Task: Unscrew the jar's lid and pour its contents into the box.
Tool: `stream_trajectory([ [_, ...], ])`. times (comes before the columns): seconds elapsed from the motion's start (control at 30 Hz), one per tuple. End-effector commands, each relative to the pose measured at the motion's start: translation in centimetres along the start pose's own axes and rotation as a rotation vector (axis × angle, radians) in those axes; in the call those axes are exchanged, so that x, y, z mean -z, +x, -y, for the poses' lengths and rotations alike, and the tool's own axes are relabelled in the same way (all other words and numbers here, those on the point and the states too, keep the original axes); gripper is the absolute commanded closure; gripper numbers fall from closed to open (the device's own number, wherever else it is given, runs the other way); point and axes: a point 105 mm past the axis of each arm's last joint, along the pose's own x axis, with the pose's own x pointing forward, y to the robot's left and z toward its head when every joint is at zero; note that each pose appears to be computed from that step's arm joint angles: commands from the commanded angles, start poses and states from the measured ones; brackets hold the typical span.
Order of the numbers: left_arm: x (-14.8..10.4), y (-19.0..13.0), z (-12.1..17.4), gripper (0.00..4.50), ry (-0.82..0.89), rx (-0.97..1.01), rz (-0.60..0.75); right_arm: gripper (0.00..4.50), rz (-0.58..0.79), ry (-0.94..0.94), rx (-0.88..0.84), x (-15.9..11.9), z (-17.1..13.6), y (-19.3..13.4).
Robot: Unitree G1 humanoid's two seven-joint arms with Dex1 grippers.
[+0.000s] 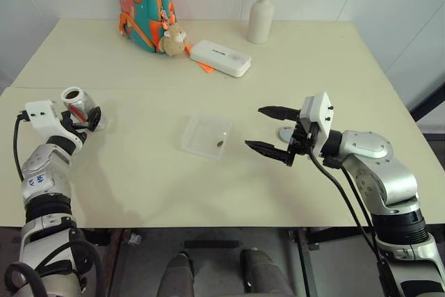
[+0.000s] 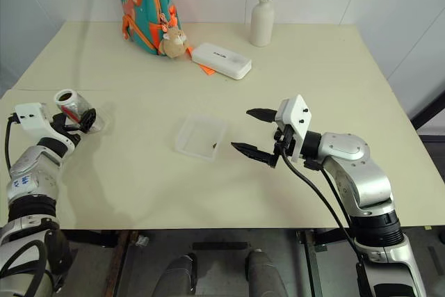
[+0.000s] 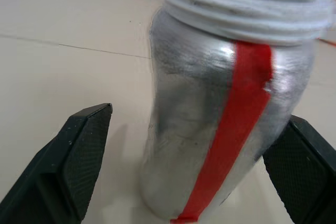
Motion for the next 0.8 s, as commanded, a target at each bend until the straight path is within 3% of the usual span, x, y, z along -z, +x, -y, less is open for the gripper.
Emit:
stream_trajectory([
  [0.03,-2.7,-1.7,-0.4,0.03,0.070,0.032,0.038,0.00,0.032,-0.038,-0.004,-1.2,0.0,-0.2],
  [0.33,-4.4,-8.0,-1.3,0.03,0.214,0.079,-0.002,0.00,0.006,-0.043,-0.014,-1.0,0.6,-1.2],
  [0.53,-6.5,-10.7,4.7,0.03,0.562,0.480,0.052,0.00,-0.009,-0.065,-0.067,-0.8,0.8,-1.8],
  [0.8,-5.9,-11.7,9.1,0.03,0.650,0.868,0.010,0.00,-0.019,-0.036,-0.130,-0.5,0.2,-2.3],
])
